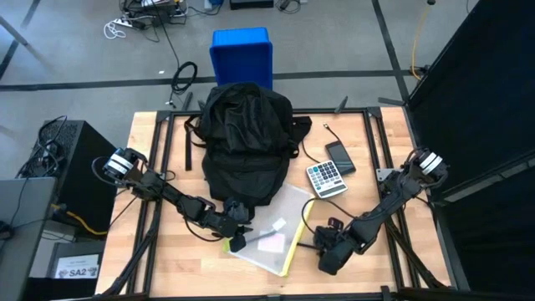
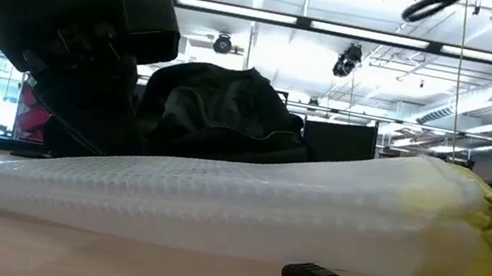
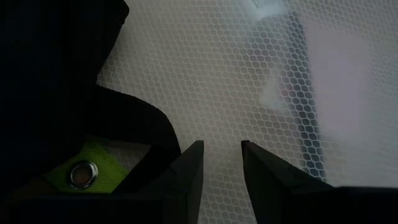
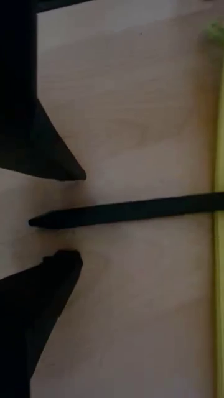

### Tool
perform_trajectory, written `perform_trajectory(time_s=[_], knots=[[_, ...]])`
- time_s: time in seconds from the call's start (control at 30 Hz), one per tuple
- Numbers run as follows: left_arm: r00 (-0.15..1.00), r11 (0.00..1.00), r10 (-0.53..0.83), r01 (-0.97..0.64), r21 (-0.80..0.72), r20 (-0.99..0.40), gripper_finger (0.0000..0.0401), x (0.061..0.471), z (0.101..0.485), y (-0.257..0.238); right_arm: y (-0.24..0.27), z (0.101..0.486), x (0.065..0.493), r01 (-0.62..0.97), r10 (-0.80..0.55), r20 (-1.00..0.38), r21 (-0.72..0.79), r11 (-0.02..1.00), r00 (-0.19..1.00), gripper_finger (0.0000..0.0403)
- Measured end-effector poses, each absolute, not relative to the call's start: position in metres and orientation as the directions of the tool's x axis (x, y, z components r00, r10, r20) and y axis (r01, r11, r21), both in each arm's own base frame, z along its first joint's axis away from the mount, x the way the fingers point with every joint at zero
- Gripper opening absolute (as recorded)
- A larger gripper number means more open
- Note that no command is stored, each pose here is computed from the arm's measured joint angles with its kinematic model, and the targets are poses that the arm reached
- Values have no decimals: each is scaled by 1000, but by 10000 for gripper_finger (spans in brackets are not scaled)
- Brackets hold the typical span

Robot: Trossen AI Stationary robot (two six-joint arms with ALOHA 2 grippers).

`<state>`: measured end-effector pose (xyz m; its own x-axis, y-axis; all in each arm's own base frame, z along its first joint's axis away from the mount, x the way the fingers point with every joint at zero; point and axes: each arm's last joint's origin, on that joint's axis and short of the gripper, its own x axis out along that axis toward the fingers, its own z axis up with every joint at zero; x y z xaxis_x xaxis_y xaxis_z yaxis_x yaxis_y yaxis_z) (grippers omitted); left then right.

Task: Unpack backpack
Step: Put the black ballpen into the yellow zipper pouch

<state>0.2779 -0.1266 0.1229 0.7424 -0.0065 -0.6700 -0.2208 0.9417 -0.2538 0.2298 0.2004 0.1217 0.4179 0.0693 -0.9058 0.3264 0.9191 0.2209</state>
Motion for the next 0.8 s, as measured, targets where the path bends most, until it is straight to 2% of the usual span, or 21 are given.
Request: perform_trajectory(time_s=[0.1, 0.3, 0.33, 0.53, 0.8], knots=[[742, 942, -6, -221, -254, -670, 87, 278, 123, -127, 194, 115, 227, 337, 54, -899, 218, 916, 434, 150], [744, 942, 1, -225, -250, -668, 87, 278, 123, -126, 186, 112, 234, 281, 33, -888, 181, 942, 459, 25], [744, 942, 1, -225, -249, -668, 87, 278, 123, -126, 185, 112, 235, 267, 36, -884, 179, 947, 467, 16], [744, 942, 2, -226, -249, -668, 87, 278, 123, -126, 187, 118, 247, 211, 29, -861, 157, 965, 508, 7], [745, 942, 4, -227, -247, -667, 87, 278, 123, -126, 192, 144, 274, 147, 21, -798, 137, 979, 602, 3]])
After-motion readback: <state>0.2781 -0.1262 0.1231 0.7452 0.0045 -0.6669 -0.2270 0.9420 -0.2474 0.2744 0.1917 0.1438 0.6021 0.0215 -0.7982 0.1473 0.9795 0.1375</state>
